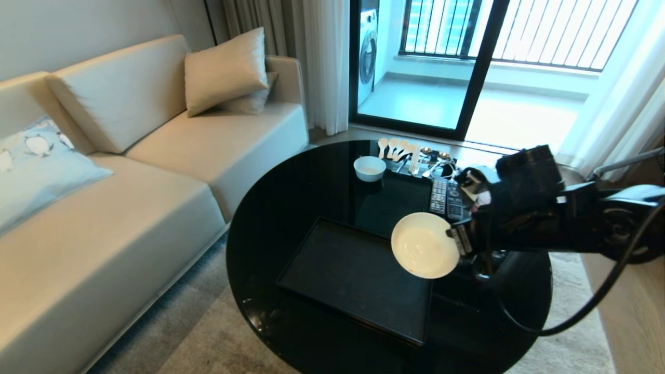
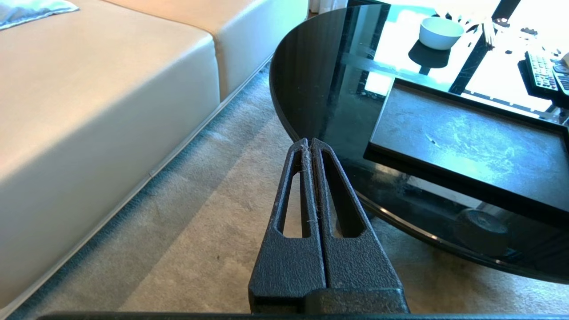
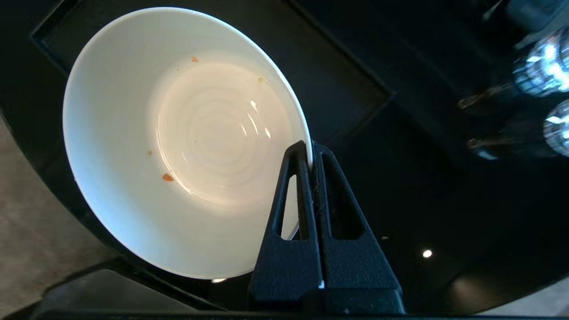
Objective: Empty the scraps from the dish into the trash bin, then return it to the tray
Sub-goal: Put the bowl back to the table
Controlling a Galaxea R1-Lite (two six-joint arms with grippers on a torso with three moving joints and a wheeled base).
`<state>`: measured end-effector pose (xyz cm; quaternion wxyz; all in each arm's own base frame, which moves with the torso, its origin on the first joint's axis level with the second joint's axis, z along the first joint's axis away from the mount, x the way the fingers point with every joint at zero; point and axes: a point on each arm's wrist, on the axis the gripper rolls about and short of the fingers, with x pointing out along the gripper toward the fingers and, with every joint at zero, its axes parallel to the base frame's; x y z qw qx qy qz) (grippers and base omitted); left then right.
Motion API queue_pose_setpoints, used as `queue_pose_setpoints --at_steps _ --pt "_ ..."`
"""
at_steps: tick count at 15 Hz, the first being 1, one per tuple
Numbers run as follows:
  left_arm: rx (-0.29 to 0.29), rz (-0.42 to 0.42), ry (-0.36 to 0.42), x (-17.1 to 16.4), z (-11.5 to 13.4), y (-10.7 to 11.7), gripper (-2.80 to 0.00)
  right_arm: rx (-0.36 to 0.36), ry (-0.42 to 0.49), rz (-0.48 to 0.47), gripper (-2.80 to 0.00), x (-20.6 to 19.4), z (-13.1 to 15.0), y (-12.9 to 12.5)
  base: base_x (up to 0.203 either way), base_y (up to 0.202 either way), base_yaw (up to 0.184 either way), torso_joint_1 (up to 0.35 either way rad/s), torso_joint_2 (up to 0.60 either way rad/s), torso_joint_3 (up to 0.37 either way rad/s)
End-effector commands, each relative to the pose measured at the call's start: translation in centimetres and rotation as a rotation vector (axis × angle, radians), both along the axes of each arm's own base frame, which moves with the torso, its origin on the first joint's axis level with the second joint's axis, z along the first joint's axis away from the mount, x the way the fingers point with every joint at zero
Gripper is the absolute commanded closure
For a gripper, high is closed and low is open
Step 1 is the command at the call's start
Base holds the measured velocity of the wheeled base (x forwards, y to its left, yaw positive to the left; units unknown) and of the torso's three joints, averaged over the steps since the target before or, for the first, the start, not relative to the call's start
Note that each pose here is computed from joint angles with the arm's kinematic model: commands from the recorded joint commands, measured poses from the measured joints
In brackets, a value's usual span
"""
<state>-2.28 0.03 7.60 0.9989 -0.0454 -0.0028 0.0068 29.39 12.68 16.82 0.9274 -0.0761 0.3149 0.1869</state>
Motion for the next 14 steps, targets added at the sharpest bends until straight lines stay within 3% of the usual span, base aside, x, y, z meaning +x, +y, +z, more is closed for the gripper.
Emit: queue_pose_setpoints --at_steps 1,3,7,14 --pt "-0.001 0.0 -0.001 0.0 0.0 0.0 0.0 0.055 0.134 -0.084 0.0 1.1 -3.5 3.0 0.0 0.0 0.0 0.0 0.0 0.0" --pt "-0.001 0.0 -0.001 0.0 0.0 0.0 0.0 0.056 0.189 -0.151 0.0 1.3 -5.3 4.0 0.0 0.0 0.0 0.0 0.0 0.0" --pt "-0.001 0.0 -0.001 0.0 0.0 0.0 0.0 0.139 0.273 -0.258 0.0 1.3 -6.9 4.8 0.0 0.0 0.0 0.0 0.0 0.0" --pt "-0.001 0.0 -0.001 0.0 0.0 0.0 0.0 0.166 0.302 -0.31 0.0 3.6 -9.4 6.2 0.0 0.0 0.0 0.0 0.0 0.0"
